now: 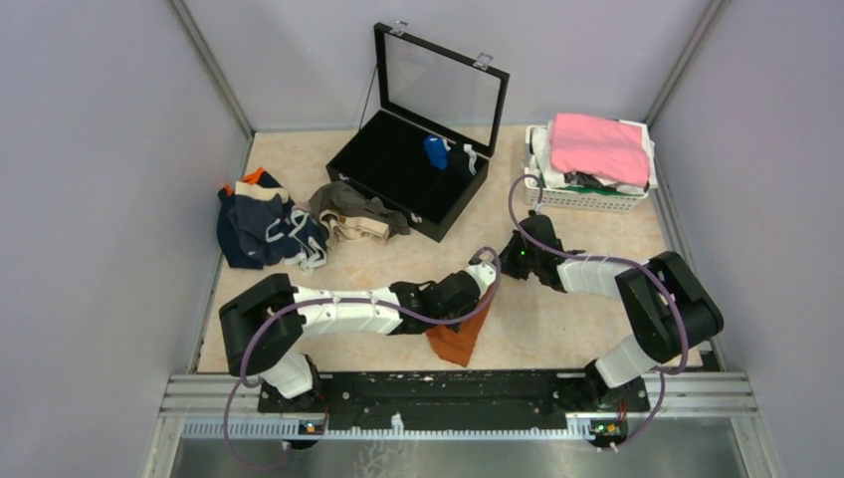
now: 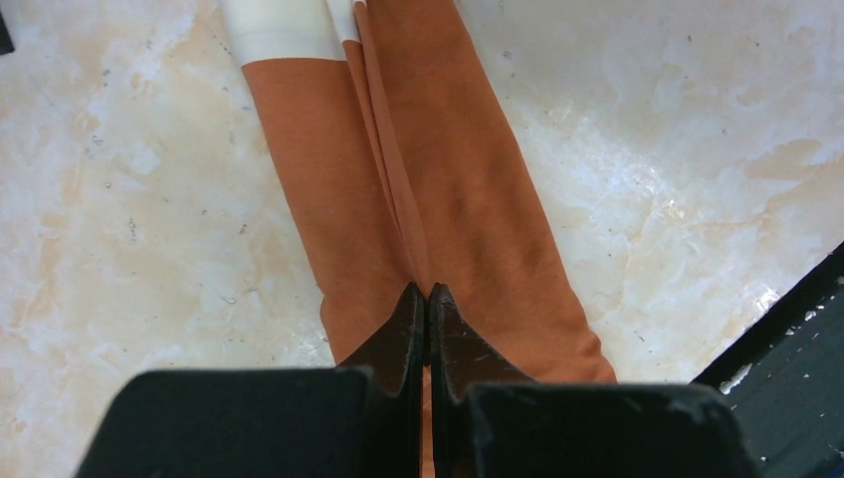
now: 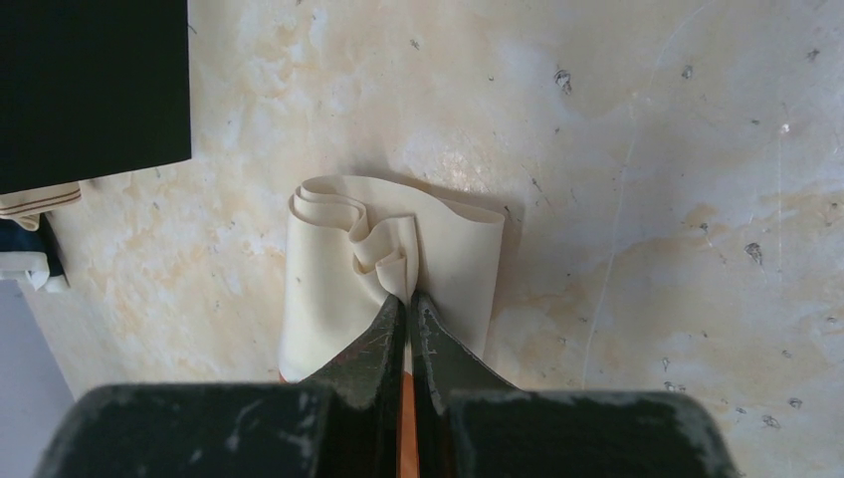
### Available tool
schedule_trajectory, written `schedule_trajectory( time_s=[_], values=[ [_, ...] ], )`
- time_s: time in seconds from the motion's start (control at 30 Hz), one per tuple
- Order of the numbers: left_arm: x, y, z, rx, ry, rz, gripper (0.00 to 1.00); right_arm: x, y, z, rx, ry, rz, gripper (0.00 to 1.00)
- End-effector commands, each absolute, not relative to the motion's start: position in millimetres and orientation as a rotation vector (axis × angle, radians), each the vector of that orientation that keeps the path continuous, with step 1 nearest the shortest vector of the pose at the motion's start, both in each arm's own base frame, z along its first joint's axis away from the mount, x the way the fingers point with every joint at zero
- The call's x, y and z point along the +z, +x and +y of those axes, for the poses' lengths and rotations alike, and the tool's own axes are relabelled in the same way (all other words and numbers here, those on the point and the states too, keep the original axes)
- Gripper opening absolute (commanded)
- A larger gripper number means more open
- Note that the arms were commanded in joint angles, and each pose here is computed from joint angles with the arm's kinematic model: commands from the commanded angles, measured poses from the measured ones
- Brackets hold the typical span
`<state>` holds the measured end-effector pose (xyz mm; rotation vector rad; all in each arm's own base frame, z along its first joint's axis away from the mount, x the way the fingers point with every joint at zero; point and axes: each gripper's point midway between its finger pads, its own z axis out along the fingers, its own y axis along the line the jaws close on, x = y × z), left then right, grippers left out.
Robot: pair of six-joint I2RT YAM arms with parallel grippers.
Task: Roll the underwear
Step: Fold the underwear at the center of the board.
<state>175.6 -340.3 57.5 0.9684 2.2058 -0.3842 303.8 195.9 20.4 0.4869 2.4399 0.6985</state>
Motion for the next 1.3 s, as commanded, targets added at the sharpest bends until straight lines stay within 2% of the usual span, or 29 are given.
schedule_trajectory(
  time_s=[0.0,0.77,0.87,1.07,1.2,1.27],
  values=[
    [60,162,-354,-0.44,0.975,2.238,0.0,11,316,179,0.586,0.515,2.425,0.0],
    [53,132,-404,-0.578,0.959,2.324,0.0,3,312,177,0.57,0.524,2.447,0.0],
    [50,129,-410,-0.613,0.964,2.331,0.07,2,311,177,0.569,0.524,2.448,0.0],
    [51,123,-419,-0.681,0.971,2.322,0.3,5,312,177,0.574,0.521,2.441,0.0],
    [51,120,-422,-0.718,0.981,2.315,0.38,17,316,179,0.596,0.507,2.409,0.01],
    [52,119,-423,-0.729,0.983,2.314,0.39,28,320,182,0.618,0.484,2.385,0.07]
  ],
)
